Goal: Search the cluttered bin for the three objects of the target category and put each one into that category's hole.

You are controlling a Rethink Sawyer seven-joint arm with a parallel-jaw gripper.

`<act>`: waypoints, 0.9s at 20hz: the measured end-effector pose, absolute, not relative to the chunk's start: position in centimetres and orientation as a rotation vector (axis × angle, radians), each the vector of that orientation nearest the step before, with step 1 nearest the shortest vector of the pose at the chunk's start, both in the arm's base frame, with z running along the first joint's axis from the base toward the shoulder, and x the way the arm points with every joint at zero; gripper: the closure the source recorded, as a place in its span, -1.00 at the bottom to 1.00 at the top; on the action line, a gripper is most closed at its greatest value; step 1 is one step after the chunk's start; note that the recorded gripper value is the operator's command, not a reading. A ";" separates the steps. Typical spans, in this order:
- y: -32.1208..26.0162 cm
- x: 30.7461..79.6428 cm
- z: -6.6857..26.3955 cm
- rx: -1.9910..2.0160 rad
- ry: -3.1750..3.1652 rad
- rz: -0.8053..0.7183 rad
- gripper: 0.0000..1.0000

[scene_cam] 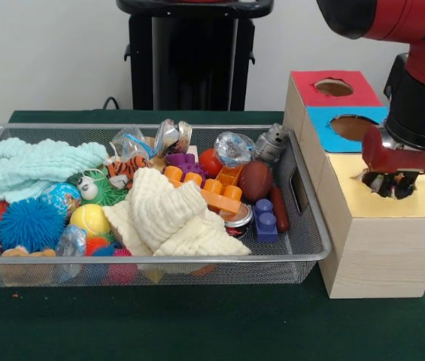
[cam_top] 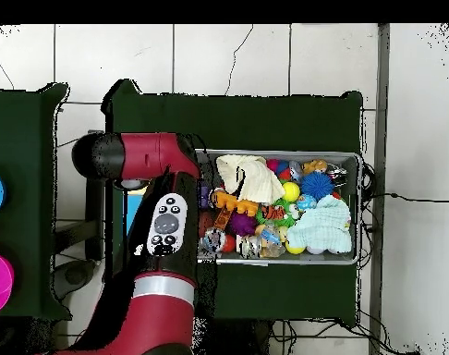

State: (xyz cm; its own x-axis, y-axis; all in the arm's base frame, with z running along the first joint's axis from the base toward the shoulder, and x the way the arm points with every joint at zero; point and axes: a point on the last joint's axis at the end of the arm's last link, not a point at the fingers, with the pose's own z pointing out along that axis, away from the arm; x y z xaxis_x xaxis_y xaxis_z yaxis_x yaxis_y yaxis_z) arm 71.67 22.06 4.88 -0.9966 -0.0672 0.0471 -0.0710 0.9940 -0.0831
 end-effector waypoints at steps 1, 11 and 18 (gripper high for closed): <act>22.1 71.9 5.2 0.109 -3.096 0.131 1.00; 22.0 72.7 6.8 0.113 -3.081 0.150 1.00; 21.9 72.7 6.9 0.116 -3.079 0.156 1.00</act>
State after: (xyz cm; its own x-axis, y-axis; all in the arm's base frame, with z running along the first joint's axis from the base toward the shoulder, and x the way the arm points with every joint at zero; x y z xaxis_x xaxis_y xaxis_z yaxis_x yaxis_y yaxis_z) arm 72.67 21.91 6.88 -0.9956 -0.0723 0.0600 -0.0779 0.9921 -0.0984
